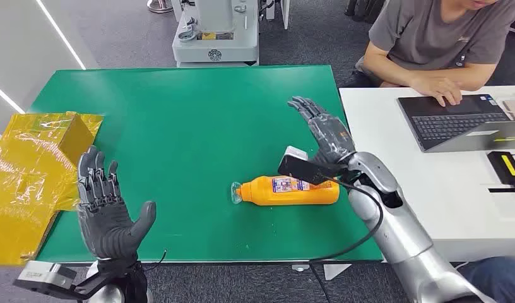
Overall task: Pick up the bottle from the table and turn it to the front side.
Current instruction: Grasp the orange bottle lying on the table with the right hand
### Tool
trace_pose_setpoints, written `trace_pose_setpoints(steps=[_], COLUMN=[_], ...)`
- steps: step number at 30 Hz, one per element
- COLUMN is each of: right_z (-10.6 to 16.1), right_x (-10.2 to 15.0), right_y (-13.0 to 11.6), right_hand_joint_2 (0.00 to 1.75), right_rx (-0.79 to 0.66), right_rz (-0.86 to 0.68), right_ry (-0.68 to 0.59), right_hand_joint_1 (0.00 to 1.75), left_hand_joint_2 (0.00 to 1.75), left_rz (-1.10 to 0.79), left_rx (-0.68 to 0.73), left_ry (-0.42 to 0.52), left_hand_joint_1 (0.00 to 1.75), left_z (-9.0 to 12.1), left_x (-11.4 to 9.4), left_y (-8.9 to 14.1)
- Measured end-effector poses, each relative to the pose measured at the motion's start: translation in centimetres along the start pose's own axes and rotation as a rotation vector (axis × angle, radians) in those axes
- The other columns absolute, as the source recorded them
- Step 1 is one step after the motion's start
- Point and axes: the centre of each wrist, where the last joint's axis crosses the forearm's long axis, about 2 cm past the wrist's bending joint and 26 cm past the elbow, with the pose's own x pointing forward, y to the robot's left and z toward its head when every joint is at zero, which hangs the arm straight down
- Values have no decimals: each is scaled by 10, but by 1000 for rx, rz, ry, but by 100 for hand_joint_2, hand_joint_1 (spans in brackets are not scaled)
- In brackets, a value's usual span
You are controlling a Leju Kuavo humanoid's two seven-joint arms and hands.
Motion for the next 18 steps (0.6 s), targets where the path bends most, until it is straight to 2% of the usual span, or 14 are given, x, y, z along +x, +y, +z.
trace_pose_setpoints(steps=[4,10,13,18], right_z=[-9,-23,-27,-32], right_x=[-9,-32,-40,-45], right_y=[-8,-13,-5,13], right_hand_joint_2=[175,175,175,175], right_rx=[51,244,319,413], right_rz=[18,-21,-42,-77], right_ry=[16,-21,-45,-8], right_hand_joint_1=[0,0,0,0], left_hand_joint_2=[175,175,175,175], left_rz=[3,5,4,0], left_rx=[-7,-20,-15,-9], left_ry=[-1,-13,-25,-34], left_hand_joint_1=[0,0,0,0], left_z=[-2,-8,-10,-14], left_x=[-1,-4,-5,-5], left_y=[0,1,1,3])
